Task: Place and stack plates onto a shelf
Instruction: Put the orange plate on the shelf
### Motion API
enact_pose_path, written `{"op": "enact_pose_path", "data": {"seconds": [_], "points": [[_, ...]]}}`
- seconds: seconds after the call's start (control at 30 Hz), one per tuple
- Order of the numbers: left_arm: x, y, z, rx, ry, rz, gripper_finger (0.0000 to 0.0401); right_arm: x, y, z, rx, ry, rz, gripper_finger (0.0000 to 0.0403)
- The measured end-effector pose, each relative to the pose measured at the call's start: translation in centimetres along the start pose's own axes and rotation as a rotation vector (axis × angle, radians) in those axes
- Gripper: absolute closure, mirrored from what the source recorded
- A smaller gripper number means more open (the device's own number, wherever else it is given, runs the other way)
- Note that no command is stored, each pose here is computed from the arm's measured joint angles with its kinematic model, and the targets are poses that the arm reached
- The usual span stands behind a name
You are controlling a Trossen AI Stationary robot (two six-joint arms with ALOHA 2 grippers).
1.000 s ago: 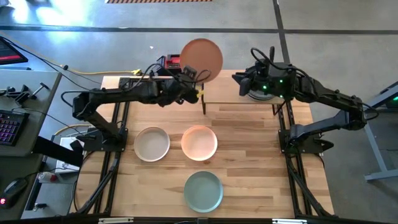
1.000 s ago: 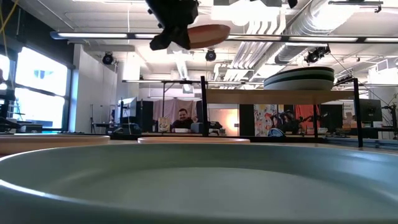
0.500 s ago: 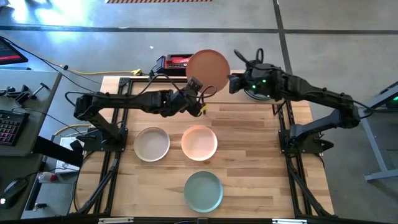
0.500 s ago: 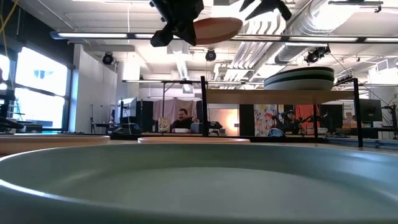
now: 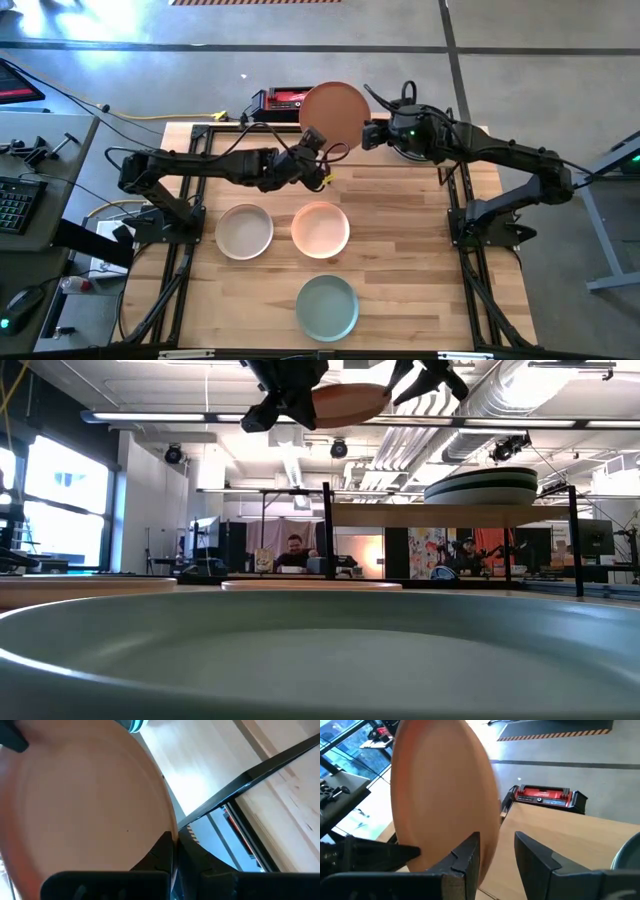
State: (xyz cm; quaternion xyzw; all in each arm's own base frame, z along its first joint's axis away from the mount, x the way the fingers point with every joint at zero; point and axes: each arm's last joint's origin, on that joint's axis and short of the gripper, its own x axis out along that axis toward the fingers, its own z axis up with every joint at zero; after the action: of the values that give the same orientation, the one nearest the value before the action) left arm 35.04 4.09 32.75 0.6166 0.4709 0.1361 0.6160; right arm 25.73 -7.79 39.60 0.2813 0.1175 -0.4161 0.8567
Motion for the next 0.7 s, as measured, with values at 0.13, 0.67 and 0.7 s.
{"op": "enact_pose_path", "data": {"seconds": [0.13, 0.67, 0.7], "points": [[0.00, 0.00, 0.00, 0.001, 0.001, 0.000, 0.0400, 0.11, -0.08, 0.02, 0.010, -0.003, -0.011, 0.0293], [-0.01, 0.23, 0.19, -0.049, -0.048, 0.009, 0.0389, 0.44, 0.01, -0.06, 0.002, 0.003, -0.007, 0.0393], [-0.02, 0.23, 0.20, -0.064, -0.049, 0.009, 0.0387, 0.44, 0.02, -0.06, 0.000, 0.004, -0.006, 0.0395]]}}
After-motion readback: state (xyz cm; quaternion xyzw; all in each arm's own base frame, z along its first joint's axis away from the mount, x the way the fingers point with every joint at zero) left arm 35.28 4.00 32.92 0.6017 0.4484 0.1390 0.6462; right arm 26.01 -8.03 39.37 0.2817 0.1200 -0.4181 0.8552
